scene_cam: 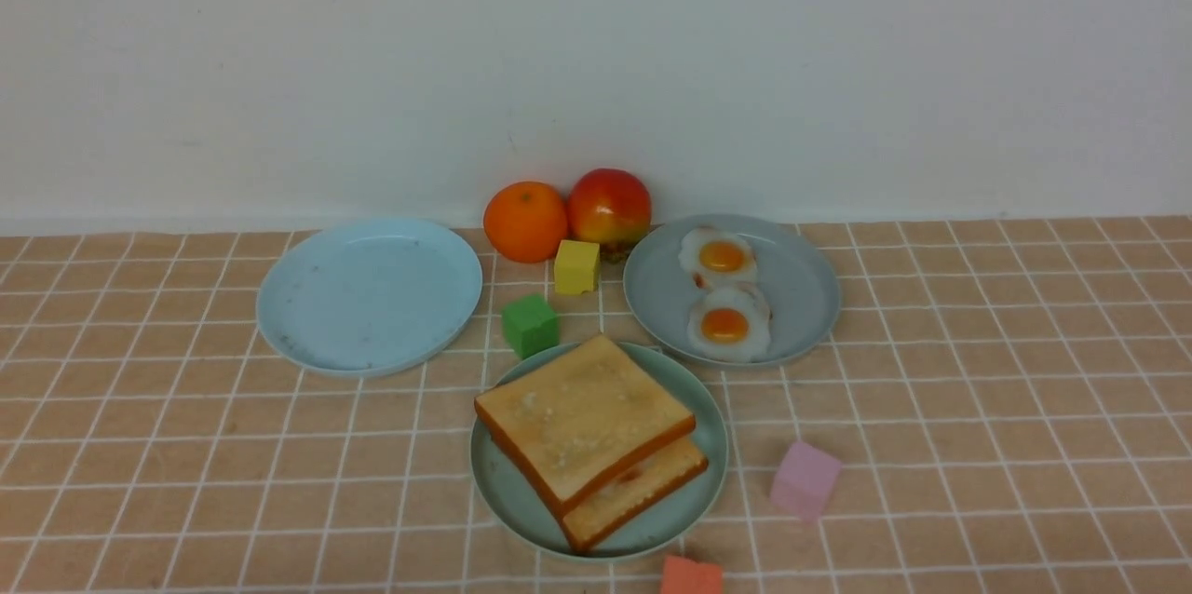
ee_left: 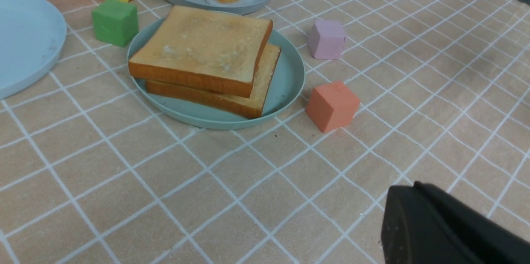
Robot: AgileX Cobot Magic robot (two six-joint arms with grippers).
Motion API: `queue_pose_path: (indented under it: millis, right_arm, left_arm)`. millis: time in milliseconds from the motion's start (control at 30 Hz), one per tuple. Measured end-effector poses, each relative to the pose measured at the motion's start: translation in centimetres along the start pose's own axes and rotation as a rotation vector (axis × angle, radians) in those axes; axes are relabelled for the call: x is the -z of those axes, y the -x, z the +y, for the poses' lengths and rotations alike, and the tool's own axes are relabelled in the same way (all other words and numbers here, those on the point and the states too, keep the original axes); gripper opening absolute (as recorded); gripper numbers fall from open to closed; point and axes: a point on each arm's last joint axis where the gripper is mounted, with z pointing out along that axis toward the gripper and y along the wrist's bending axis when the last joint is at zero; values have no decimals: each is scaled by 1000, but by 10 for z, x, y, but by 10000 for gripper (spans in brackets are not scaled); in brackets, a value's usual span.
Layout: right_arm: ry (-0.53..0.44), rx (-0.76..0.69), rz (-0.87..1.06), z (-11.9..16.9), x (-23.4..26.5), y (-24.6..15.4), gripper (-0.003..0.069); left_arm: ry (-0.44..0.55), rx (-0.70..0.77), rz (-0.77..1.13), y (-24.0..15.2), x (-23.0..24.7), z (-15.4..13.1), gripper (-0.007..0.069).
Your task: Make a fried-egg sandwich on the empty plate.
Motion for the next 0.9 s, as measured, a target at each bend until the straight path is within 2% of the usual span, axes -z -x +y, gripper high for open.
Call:
queue_pose_path:
  millis: [733, 867, 900]
  right_arm:
    - [1, 3, 1, 0, 0, 0, 14]
    - [1, 3, 1, 0, 0, 0, 18]
    - [1, 3, 1, 0, 0, 0, 20]
  left_arm:
    - [6, -22, 0, 0, 0, 1, 13]
    - [39, -37, -41, 4, 0, 3, 12]
    - [91, 0, -99, 8, 2, 7, -5]
